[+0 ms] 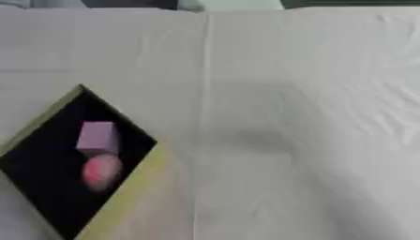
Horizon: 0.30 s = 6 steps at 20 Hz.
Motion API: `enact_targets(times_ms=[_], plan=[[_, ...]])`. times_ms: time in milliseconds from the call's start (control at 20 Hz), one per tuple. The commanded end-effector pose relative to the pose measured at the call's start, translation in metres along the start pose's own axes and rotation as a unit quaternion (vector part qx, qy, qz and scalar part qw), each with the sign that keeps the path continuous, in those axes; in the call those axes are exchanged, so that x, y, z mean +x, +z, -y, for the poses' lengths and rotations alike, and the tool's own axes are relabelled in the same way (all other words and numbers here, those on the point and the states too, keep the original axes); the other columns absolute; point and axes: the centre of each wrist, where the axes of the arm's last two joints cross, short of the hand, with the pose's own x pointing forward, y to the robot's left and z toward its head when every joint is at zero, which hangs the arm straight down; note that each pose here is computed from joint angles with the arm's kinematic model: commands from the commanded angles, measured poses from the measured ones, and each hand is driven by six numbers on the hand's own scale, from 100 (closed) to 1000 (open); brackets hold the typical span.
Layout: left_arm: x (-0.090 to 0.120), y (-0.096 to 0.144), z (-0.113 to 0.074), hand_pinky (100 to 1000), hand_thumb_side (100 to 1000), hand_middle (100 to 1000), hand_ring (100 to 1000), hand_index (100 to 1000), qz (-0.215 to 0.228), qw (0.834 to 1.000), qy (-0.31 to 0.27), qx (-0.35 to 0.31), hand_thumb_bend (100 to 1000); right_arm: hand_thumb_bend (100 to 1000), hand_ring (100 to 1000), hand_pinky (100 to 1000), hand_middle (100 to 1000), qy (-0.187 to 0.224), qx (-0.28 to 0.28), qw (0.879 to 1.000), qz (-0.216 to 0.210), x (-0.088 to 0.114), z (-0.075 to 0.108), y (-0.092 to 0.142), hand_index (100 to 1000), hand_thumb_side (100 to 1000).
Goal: Pick up objects on the table and place them in the box.
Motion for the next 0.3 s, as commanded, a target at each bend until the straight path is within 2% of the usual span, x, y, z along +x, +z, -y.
enact_targets(times_ms=[50, 200, 300], plan=[[0.0028, -0.0101, -0.0058, 767, 789, 697, 692, 857, 0.004, 0.998, 0.03, 0.052, 660, 459, 742, 768, 658, 0.001, -0.001, 1.0, 0.027, 0.0068, 0.0028, -0.0112, 768, 983], [0.0027, -0.0112, -0.0059, 797, 929, 720, 717, 875, -0.003, 0.996, 0.054, 0.075, 595, 447, 743, 768, 660, -0.002, -0.001, 1.0, 0.03, 0.0075, 0.0022, -0.0125, 768, 987], [0.0026, -0.0113, -0.0059, 800, 966, 721, 720, 877, -0.01, 0.994, 0.069, 0.086, 568, 444, 744, 768, 661, -0.005, -0.001, 0.999, 0.031, 0.008, 0.0017, -0.0136, 768, 989]])
